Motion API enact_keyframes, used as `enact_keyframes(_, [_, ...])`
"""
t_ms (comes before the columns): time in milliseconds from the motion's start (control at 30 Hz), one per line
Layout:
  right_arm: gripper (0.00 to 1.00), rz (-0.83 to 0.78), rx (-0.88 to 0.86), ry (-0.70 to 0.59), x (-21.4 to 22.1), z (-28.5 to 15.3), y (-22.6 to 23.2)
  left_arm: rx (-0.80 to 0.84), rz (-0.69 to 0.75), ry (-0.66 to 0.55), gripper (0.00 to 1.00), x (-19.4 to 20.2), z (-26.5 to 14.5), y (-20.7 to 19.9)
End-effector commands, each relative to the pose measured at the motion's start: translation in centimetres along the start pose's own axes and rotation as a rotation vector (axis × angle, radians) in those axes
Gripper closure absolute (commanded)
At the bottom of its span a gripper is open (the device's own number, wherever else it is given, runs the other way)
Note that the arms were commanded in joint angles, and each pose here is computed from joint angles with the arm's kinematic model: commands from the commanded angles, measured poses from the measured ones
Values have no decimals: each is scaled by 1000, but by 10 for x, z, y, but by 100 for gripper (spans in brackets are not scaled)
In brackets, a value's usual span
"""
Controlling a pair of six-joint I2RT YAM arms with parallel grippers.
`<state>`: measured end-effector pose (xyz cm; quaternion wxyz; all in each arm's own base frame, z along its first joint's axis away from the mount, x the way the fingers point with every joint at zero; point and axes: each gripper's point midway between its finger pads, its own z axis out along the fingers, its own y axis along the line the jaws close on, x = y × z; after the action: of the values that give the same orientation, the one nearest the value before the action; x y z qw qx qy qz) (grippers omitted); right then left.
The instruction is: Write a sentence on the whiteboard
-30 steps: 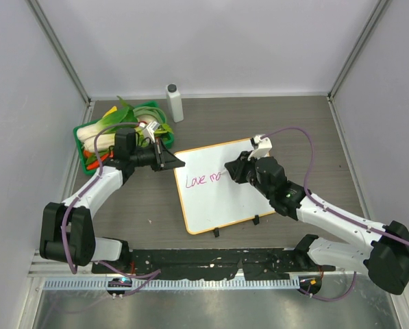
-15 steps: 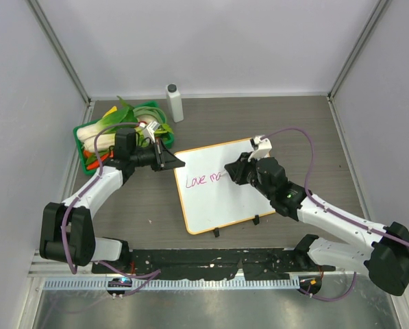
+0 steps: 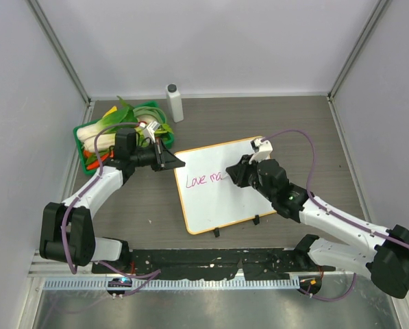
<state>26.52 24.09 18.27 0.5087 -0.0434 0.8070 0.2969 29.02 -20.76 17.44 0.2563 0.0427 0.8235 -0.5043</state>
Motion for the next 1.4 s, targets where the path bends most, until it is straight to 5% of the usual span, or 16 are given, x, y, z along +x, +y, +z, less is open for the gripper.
enact_keyframes(0, [99, -35, 44, 27, 6, -4, -10, -169, 18, -6, 100, 5, 3, 35])
enact_keyframes(533, [99, -21, 66, -179, -79, -12, 12, -166, 20, -3, 100, 7, 4, 35])
enact_keyframes(1367, [99, -76, 98, -41, -39, 16, 0, -162, 20, -3, 100, 5, 4, 34])
